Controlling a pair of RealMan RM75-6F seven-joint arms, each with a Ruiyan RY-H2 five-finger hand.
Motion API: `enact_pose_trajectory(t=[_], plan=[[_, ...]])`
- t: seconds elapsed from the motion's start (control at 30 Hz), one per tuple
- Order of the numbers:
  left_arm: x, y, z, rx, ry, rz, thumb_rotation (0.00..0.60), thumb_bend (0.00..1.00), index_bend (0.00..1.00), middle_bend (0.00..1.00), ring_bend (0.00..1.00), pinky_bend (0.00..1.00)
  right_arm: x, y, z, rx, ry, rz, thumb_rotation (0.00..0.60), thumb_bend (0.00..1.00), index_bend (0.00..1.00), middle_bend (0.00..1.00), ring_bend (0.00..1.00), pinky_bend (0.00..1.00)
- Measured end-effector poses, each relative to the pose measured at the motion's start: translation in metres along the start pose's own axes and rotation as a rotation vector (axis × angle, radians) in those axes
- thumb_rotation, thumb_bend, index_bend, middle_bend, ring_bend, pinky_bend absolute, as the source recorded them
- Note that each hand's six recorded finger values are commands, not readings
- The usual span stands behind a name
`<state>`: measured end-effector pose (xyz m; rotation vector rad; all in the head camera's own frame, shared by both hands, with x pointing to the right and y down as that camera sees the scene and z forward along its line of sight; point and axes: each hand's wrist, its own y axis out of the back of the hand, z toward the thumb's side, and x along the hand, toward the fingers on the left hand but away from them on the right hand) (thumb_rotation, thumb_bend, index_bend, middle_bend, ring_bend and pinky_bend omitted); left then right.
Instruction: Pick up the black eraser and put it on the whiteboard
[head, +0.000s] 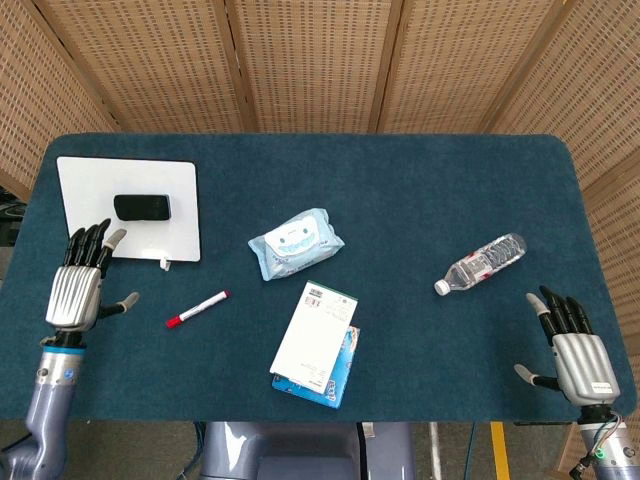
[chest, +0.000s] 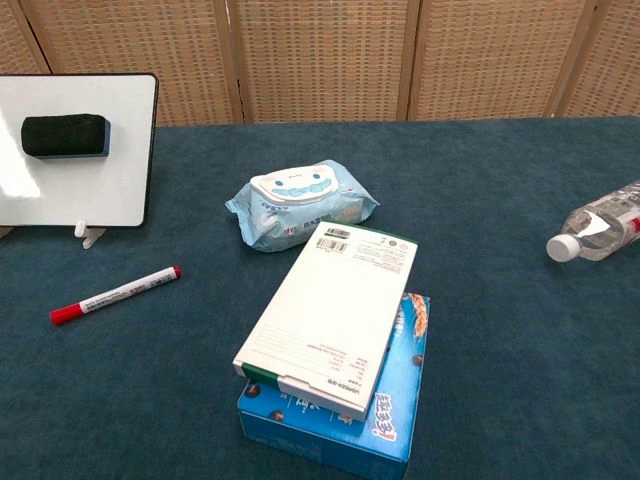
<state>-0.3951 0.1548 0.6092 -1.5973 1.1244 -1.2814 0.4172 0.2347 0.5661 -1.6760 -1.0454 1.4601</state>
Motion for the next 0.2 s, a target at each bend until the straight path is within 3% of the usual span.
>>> enact_pose_trajectory(t=[0.2], plan=[[-0.05,0.012,-0.016,0.091,0.1,-0.11,0.6,0.02,0.0,0.0,0.0,0.0,0.0,0.0,-0.004,0.005,-0.014,0.006,0.6,0.05,0.0,0.0,0.0,0.0]])
